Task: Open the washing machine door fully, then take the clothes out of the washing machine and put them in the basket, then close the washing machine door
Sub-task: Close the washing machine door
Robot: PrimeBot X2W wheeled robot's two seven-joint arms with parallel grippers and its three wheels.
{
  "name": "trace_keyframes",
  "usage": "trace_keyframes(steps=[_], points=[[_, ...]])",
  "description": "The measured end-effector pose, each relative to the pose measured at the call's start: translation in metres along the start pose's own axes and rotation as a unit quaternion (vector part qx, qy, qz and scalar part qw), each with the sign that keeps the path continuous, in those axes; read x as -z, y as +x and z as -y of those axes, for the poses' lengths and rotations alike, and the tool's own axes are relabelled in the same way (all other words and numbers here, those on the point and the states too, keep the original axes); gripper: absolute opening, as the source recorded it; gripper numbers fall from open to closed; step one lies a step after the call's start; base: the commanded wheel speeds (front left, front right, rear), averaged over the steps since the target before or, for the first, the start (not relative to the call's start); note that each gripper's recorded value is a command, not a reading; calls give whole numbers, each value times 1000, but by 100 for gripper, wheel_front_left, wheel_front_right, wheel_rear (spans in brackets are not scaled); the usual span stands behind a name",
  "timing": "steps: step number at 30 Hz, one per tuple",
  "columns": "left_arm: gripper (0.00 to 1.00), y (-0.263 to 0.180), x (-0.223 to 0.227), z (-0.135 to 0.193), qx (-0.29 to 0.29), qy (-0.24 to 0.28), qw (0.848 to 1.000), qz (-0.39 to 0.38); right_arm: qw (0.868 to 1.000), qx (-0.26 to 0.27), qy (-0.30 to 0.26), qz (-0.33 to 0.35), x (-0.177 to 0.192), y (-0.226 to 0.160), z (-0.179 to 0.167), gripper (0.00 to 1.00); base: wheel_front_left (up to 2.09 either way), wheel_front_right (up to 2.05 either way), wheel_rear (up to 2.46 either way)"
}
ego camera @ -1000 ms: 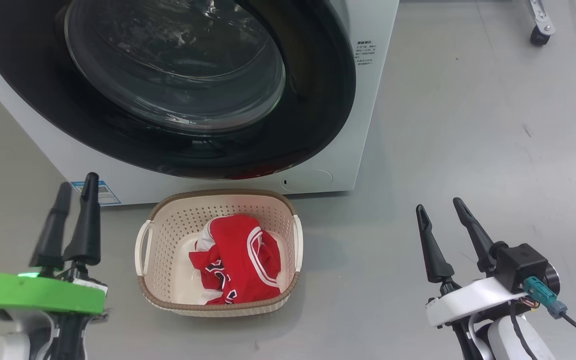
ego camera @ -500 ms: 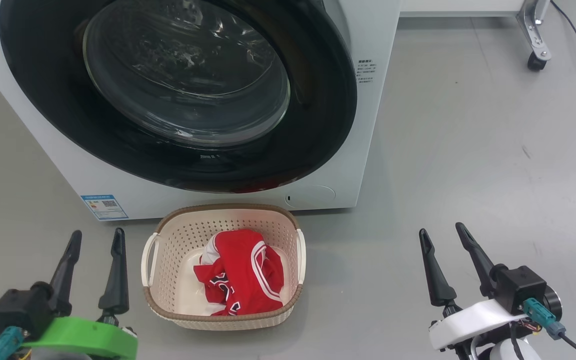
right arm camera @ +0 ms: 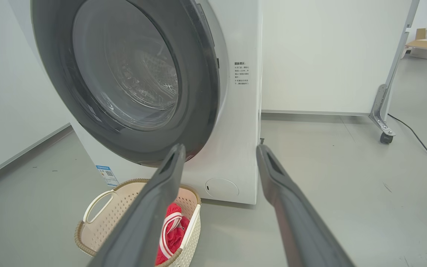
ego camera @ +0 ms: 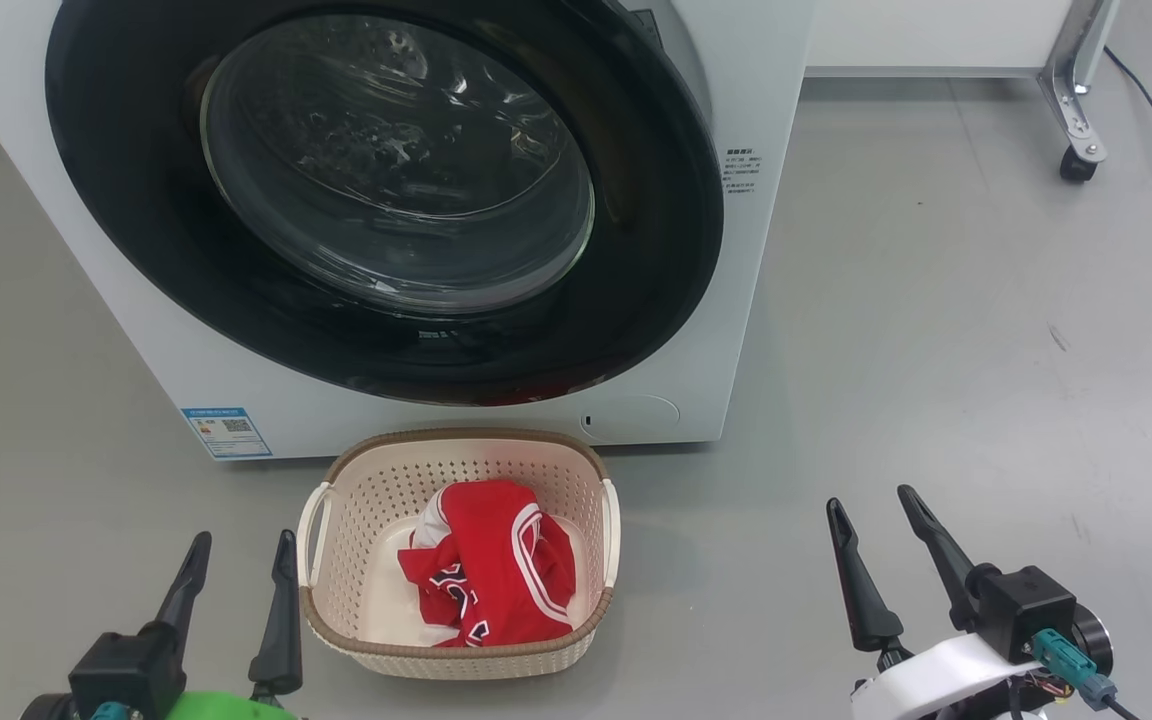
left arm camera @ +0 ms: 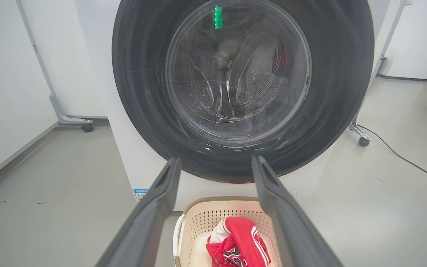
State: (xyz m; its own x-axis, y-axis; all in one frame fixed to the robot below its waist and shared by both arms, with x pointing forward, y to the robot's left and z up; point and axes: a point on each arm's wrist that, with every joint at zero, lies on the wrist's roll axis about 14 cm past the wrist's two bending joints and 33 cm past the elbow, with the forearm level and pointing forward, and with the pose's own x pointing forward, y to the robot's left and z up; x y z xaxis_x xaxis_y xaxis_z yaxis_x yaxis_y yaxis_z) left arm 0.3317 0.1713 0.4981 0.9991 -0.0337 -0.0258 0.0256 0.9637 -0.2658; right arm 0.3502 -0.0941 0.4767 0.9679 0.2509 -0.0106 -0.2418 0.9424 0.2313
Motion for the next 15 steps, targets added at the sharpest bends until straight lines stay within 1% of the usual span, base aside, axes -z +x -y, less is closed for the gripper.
trace_keyframes(steps=[4,15], points=[[100,-1,3,2,-6,-9,1000,0,1000,0,0,-1,0,-1,0,100,0,0,0],[100,-1,5,3,-11,2,1000,-1,1000,3,-1,-2,2,-5,-1,100,0,0,0]])
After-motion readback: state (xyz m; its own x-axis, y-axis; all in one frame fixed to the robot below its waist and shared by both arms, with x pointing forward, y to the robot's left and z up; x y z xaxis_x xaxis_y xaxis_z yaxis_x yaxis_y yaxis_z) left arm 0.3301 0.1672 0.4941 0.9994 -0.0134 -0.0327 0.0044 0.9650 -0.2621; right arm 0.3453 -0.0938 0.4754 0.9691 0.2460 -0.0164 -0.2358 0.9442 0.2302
